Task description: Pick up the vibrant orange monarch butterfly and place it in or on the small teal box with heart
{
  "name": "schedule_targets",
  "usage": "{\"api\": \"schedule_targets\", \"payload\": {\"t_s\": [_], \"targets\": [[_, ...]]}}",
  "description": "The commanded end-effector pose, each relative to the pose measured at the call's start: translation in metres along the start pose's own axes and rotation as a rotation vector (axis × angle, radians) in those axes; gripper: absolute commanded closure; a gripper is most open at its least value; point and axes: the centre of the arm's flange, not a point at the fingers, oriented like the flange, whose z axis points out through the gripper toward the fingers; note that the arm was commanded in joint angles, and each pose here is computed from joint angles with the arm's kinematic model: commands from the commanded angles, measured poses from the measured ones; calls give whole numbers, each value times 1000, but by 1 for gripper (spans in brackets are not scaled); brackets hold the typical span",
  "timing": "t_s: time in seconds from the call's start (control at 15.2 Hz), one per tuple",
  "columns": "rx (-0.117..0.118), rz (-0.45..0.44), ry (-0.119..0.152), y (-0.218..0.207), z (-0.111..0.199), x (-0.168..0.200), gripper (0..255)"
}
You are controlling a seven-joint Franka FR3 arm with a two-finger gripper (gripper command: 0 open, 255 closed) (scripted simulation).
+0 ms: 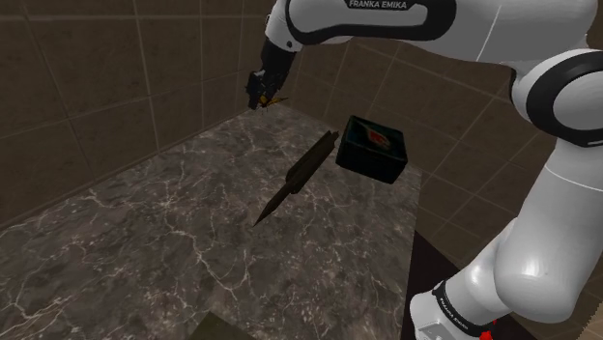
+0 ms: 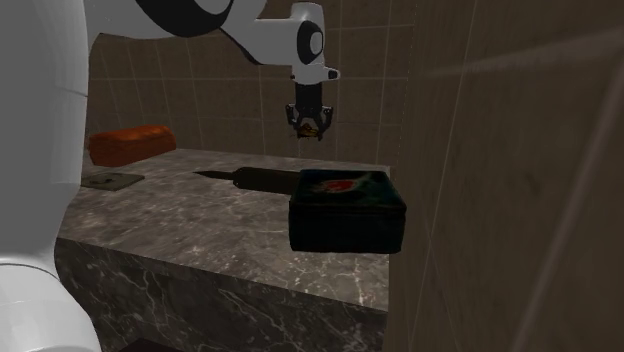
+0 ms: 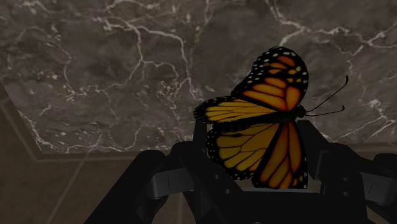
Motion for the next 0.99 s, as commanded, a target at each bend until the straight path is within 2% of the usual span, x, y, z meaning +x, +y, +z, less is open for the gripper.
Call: {"api": "schedule_targets", "payload": {"t_s": [0.0,0.79,0.92], "targets": [[0,0,0,-1,-9,3,255],[0,0,0,-4,-72,15,255],[0,0,0,3,-74,4,255]]}}
